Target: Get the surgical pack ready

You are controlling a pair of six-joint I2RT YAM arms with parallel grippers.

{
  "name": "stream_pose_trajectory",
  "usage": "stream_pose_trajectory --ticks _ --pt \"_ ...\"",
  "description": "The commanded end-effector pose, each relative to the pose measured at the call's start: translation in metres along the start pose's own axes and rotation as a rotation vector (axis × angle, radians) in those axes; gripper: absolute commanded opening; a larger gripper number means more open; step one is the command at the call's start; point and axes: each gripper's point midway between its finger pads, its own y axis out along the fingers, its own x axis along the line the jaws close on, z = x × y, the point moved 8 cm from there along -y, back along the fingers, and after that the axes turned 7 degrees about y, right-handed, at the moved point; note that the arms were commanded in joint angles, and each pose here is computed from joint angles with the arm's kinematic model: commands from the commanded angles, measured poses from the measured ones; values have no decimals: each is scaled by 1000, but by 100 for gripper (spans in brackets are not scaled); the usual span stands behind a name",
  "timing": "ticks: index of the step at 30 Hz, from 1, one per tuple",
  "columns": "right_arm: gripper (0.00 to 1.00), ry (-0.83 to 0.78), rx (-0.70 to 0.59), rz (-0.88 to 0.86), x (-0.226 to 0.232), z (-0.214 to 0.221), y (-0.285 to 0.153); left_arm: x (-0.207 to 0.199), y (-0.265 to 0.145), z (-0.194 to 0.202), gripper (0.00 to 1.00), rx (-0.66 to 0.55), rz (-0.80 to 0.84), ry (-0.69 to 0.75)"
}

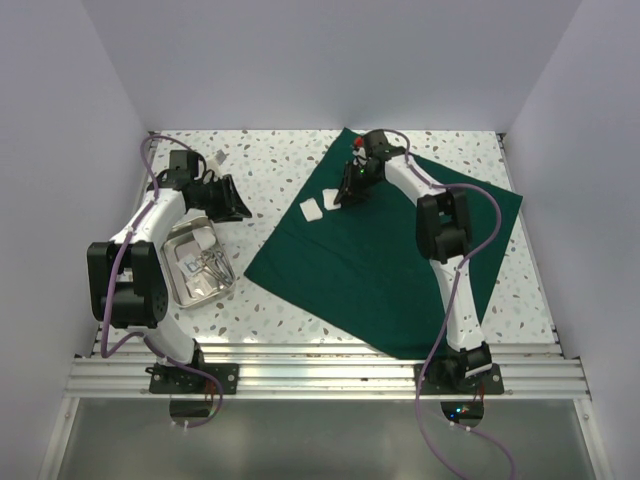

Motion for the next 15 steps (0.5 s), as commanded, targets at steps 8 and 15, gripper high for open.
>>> stream_pose_trajectory --ticks 8,15 --pt "15 15 -22 -56 18 -5 6 -1 0 -7 40 -33 27 22" --pt "0 -4 -79 -90 41 -16 -19 -1 1 -7 40 -34 28 24"
